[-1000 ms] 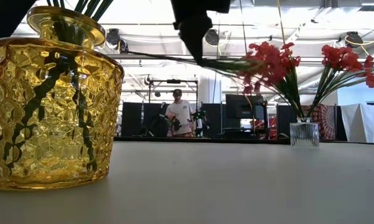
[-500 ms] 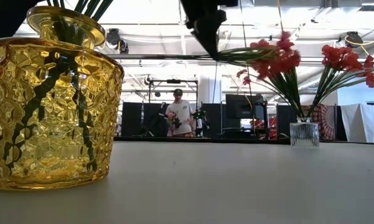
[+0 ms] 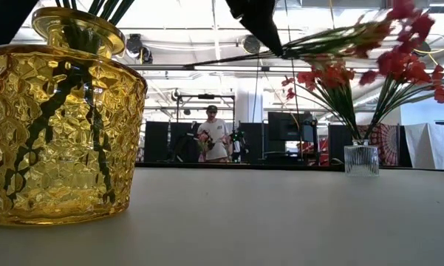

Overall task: Sort flowers into vase by color
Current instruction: Put the pink flower into the green transparent vase

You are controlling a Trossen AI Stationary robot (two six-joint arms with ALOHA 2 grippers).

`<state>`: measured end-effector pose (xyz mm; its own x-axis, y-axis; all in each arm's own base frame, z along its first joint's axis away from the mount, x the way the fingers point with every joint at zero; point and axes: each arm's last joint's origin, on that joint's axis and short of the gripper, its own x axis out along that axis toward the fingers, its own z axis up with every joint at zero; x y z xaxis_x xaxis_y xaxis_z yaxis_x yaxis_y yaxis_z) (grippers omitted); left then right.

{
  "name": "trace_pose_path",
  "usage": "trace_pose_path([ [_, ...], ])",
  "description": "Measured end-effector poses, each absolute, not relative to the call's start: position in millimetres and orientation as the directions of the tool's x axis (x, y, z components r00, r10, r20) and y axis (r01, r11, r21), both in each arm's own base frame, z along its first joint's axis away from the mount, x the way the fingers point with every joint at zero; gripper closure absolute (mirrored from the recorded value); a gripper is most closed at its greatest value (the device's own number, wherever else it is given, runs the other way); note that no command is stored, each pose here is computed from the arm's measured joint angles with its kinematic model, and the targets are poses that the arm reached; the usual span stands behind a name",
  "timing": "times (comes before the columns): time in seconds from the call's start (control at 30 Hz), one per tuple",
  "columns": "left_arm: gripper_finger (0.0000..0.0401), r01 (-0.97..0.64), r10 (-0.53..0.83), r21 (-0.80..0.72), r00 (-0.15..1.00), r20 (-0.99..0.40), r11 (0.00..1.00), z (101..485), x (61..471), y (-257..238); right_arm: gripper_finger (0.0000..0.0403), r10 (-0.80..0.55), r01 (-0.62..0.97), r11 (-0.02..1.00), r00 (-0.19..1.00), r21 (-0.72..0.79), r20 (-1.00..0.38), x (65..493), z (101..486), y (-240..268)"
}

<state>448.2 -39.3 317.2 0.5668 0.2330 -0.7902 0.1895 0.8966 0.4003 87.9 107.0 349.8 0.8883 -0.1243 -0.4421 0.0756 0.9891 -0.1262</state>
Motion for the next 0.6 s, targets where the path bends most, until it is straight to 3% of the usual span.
trace_pose_path([
  [0.23, 0.0401, 0.156, 0.258, 0.452, 0.642, -0.722, 0.878, 324.2, 454.8, -42.8, 0.0266, -0.121, 0.064, 0.987, 0.897, -0.147, -0.426, 82.6, 331.3, 114.4],
  [0.6, 0.0401, 0.131, 0.205, 0.451, 0.757, -0.621, 0.883, 366.1, 438.8, -46.5, 0.0266, -0.019, -0.022, 0.994, 0.936, -0.111, -0.351, 61.7, 337.5, 115.3],
])
